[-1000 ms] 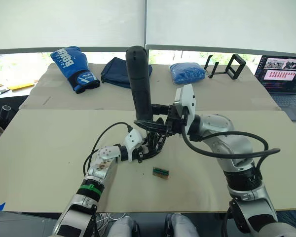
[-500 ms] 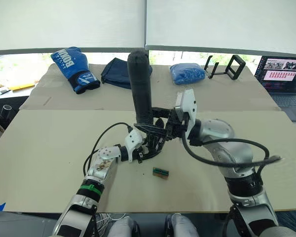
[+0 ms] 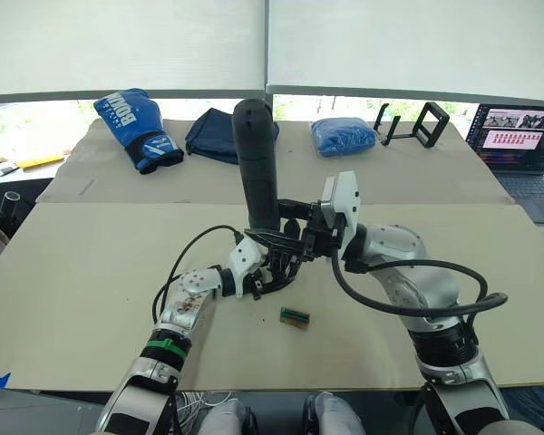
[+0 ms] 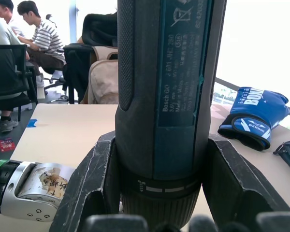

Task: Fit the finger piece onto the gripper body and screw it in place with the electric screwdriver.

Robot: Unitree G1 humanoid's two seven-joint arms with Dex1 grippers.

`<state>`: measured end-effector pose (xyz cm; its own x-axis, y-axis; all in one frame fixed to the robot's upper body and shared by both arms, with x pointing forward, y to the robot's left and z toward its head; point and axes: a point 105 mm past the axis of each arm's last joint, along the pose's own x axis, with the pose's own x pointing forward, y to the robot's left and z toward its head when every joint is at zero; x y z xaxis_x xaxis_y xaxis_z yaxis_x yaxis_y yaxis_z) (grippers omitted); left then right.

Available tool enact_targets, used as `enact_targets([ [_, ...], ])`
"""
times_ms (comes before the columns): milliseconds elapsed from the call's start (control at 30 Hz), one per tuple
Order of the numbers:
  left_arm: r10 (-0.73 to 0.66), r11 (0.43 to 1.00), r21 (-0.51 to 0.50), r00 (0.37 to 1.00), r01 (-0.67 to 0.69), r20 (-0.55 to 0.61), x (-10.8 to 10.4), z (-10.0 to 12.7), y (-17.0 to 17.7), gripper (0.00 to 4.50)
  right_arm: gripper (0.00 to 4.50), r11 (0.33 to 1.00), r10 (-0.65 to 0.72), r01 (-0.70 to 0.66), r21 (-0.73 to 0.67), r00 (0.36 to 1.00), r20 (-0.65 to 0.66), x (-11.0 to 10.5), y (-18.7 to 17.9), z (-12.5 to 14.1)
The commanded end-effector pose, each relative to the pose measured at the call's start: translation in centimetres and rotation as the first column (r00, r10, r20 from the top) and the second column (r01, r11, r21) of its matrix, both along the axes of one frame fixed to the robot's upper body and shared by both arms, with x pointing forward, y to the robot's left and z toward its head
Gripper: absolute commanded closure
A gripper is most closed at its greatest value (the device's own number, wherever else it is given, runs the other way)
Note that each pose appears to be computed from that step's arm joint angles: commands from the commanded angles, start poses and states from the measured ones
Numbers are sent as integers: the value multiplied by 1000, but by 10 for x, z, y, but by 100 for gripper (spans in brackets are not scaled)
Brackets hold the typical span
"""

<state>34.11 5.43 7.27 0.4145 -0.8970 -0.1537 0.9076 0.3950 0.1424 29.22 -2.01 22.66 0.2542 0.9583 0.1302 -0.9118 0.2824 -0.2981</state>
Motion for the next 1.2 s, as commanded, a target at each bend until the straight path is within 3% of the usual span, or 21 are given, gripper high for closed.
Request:
enact_targets([
  [33,-29,999,14,998,30,-51,-8,-12,-5,219,257,994,-66,55,-98,990,-121,15,0,-37],
  [500,-25,1000,10,998,26,-53,-8,-12,-5,219,257,990,-80,61,-126,986,-149,21,3,-46],
  [867,-31,999,12,998,31,-54,-9,-12,-6,219,257,996,9,-20,-84,992,-127,5,14,-39],
  [1200,-35,999,15,998,36,-58,-10,-13,-6,219,257,991,-79,66,-113,991,-111,22,-1,-39],
])
